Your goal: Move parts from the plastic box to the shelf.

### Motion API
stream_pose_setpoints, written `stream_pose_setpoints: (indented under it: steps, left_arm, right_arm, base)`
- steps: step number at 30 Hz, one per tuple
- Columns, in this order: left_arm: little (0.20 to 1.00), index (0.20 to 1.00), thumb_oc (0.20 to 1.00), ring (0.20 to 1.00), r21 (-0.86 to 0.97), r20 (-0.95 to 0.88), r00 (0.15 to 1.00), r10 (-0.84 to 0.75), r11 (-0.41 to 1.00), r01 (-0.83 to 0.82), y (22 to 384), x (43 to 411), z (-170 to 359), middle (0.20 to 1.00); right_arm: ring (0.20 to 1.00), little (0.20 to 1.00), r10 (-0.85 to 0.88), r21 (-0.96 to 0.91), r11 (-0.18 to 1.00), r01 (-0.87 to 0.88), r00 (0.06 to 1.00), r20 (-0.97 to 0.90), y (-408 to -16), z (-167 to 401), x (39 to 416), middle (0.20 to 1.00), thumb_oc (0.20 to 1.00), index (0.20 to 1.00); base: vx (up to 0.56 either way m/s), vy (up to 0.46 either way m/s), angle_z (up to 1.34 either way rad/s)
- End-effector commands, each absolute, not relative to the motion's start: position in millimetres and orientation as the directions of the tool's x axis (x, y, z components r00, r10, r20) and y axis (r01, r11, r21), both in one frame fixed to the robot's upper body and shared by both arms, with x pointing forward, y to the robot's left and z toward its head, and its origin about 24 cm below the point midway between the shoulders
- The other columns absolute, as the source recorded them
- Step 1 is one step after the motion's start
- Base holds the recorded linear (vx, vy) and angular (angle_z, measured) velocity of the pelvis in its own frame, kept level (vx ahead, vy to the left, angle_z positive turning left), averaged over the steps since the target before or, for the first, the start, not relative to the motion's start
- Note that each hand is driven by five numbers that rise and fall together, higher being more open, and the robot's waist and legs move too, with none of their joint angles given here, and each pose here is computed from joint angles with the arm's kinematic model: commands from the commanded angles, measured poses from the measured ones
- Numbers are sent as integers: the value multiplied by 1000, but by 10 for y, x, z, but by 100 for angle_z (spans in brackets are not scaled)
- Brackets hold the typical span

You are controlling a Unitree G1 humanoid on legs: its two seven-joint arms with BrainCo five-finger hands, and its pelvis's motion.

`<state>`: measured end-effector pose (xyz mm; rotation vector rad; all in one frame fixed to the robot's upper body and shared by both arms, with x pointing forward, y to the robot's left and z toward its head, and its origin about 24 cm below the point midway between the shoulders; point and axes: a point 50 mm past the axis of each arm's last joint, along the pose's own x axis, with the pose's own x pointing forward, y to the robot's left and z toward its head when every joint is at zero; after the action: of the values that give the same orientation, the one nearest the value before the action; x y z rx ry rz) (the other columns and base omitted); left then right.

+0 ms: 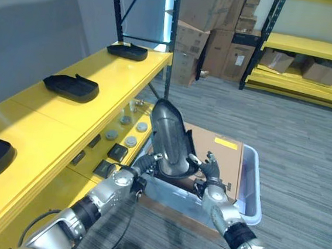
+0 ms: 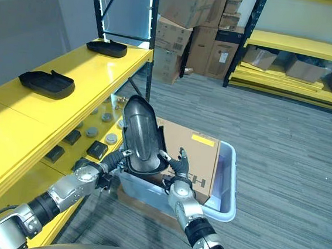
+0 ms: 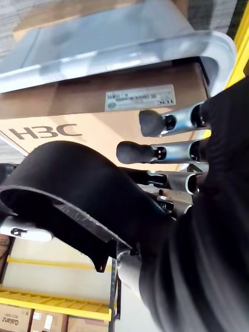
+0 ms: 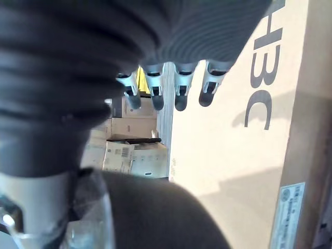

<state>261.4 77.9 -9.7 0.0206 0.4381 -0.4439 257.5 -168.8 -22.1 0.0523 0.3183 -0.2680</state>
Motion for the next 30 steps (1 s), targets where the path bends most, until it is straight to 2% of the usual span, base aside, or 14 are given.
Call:
stream_pose_setpoints:
  steps: [1,3,6,8,12,14,19,22,25,30]
  left_arm:
    - [200,200,200,200,-21,-48,955,-294,956,294,1032,2978,543,200]
    - [200,200,200,200,-8,-30,965,-262,965,262,1122,2977,559,200]
    - [200,200,200,200,50,42,989,-140,989,138,1484,2963,670,200]
    - [200,200,200,200,47,52,992,-117,992,115,1546,2957,689,200]
    - [200,200,200,200,49,121,993,4,999,-10,1840,2945,822,200]
    - [200,200,200,200,35,162,986,41,998,-47,1938,2949,913,200]
    - [200,200,200,200,5,270,959,88,996,-93,2115,2927,1219,200]
    - [200,200,200,200,-26,336,938,81,997,-77,2080,2933,1332,200]
    - [200,200,200,200,-82,359,913,194,981,-176,2250,2820,1380,200]
    - [200,200,200,200,-105,317,886,339,941,-323,2641,2537,1300,200]
  right_arm:
    - [1000,1000,-326,-65,944,324,885,-333,-2018,-268,2509,1000,1000,1000]
    - [1000,1000,-343,-76,938,338,869,-358,-2095,-308,2443,1000,1000,1000]
    - [1000,1000,-431,-151,898,413,757,-491,-2452,-568,2065,1000,1000,1000]
    - [1000,1000,-452,-181,888,423,729,-515,-2528,-640,1957,1000,1000,1000]
    - [1000,1000,-525,-272,832,484,527,-669,-2792,-1084,1235,1000,1000,1000]
    - [1000,1000,-519,-295,829,475,459,-721,-2815,-1233,967,1000,1000,1000]
    - [1000,1000,-501,-342,852,396,426,-754,-2794,-1348,752,1000,1000,1000]
    - [1000,1000,-504,-363,851,379,398,-767,-2827,-1372,589,1000,1000,1000]
    - [1000,1000,-464,-378,885,272,430,-775,-2773,-1360,634,1000,1000,1000]
    - [1000,1000,-445,-420,893,161,451,-773,-2816,-1317,728,1000,1000,1000]
  base:
    - [-2,10,-3]
    - [0,0,0]
    - [-24,15,-1]
    - [-25,18,-6]
    - [-26,36,-9]
    - [-10,31,-7]
    - [-42,3,-5]
    - [-92,-88,81]
    - [-138,-147,214]
    - [-127,-79,85]
